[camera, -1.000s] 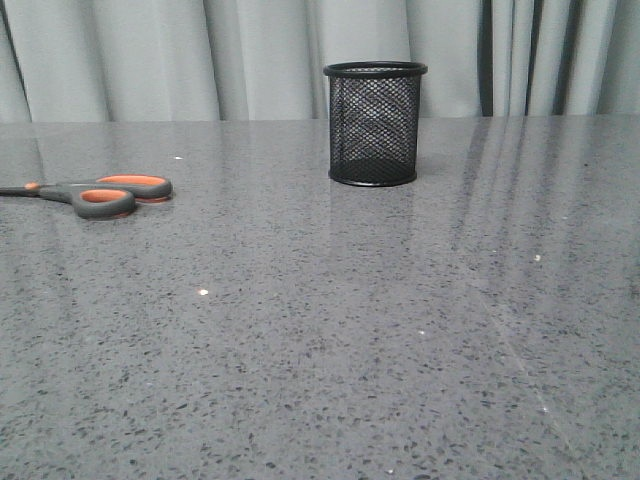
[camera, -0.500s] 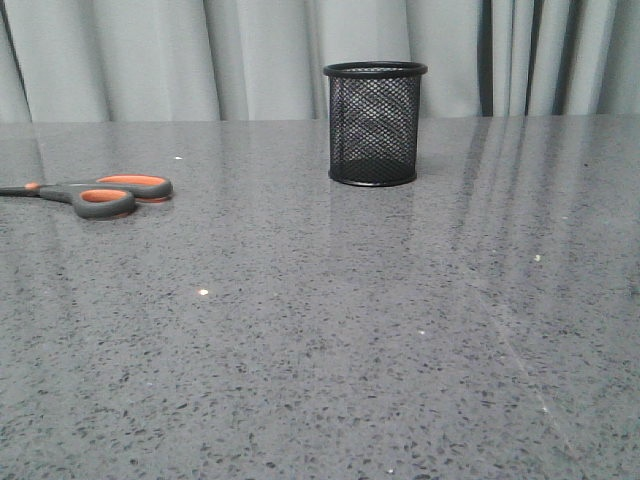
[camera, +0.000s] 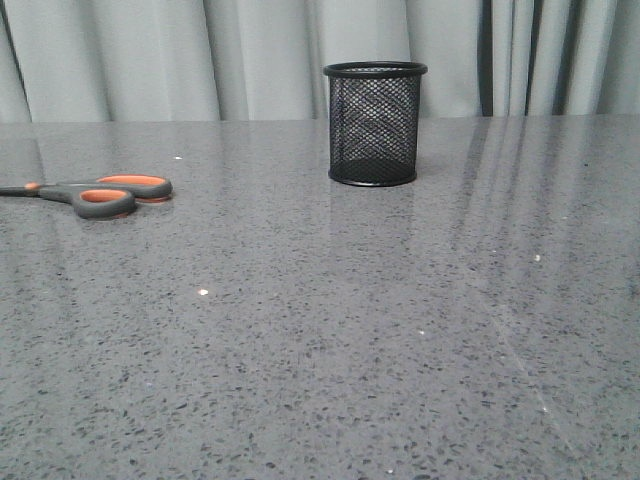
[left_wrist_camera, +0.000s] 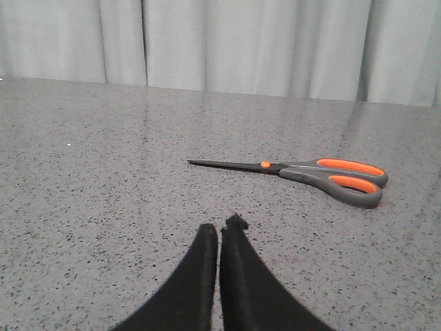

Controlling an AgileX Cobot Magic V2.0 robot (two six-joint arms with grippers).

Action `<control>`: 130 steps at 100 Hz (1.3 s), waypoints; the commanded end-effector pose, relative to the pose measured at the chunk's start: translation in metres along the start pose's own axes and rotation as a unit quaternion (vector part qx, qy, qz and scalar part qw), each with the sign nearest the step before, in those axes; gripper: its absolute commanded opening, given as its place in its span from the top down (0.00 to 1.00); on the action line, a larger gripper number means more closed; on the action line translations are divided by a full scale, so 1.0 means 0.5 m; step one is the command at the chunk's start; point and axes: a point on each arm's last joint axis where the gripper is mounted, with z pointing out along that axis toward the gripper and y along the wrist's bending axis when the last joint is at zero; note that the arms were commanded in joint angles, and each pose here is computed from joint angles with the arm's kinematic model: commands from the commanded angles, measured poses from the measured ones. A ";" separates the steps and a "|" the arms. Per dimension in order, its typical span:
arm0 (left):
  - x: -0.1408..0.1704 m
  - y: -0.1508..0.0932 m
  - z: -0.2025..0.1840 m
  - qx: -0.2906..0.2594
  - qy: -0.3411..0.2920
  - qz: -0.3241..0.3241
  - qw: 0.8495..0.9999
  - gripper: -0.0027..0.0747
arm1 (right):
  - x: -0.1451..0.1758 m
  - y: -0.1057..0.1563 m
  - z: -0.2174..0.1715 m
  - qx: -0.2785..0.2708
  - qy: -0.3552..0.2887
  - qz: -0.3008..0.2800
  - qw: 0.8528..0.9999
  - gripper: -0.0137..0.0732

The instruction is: Put scissors into bucket

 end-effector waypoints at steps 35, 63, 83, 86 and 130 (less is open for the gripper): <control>0.004 -0.002 -0.001 0.021 -0.044 -0.233 0.971 0.99 | -0.033 -0.003 -0.007 -0.006 -0.104 0.164 0.981 0.92; -0.026 -0.007 -0.007 0.037 -0.059 -0.310 0.948 0.99 | -0.055 -0.004 -0.013 -0.028 -0.113 0.315 0.942 0.92; -0.119 -0.025 -0.028 0.065 -0.063 -0.240 0.967 0.99 | -0.118 0.008 -0.032 -0.060 -0.102 0.277 0.954 0.89; -0.134 -0.028 -0.029 0.066 -0.056 -0.217 0.972 0.99 | -0.135 0.009 -0.036 -0.063 -0.101 0.263 0.957 0.89; -0.334 -0.073 0.049 0.113 0.143 -0.011 0.983 0.99 | -0.327 0.025 0.038 -0.101 0.116 0.123 0.981 0.89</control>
